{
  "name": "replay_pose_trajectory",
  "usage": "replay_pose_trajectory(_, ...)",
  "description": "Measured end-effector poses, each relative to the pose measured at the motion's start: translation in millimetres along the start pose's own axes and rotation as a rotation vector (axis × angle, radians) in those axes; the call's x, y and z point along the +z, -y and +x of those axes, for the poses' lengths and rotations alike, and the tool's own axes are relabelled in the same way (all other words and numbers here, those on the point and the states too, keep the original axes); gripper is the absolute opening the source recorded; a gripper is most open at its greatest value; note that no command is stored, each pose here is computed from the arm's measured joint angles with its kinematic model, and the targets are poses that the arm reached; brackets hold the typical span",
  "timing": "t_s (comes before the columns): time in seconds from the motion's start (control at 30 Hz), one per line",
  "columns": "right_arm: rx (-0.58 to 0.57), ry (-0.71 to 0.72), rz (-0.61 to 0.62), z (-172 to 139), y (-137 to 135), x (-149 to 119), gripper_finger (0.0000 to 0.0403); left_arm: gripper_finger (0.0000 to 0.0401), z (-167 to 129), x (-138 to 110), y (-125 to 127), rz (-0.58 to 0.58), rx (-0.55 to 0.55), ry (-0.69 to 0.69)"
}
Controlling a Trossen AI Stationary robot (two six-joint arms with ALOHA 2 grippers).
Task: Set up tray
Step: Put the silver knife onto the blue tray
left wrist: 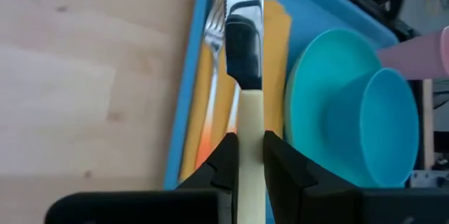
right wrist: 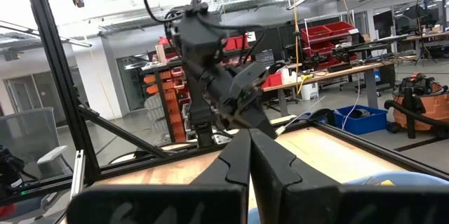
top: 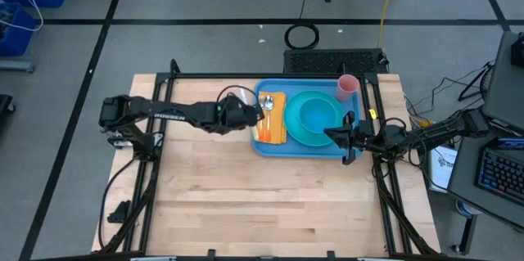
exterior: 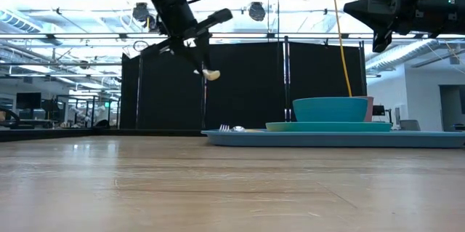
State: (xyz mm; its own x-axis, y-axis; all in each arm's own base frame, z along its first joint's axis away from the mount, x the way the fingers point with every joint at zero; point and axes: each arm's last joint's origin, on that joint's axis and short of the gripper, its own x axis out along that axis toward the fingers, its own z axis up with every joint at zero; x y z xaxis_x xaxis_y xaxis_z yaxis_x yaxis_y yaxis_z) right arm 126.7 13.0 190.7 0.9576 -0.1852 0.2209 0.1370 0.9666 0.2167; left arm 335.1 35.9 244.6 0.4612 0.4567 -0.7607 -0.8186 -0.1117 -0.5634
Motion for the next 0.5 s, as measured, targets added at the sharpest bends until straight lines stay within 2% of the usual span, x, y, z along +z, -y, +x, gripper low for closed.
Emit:
replay_pose_trajectory(0.27,0.0,0.001,0.001,0.0,0.0,0.1,0.0,0.0044,5.9,14.8,11.1,0.032,-0.077,0.036)
replay_pose_trajectory(0.5,0.0,-0.001,0.0,0.0,0.0,-0.1,0.0,0.0044,25.4,19.2,19.4,0.047,-0.125,0.016)
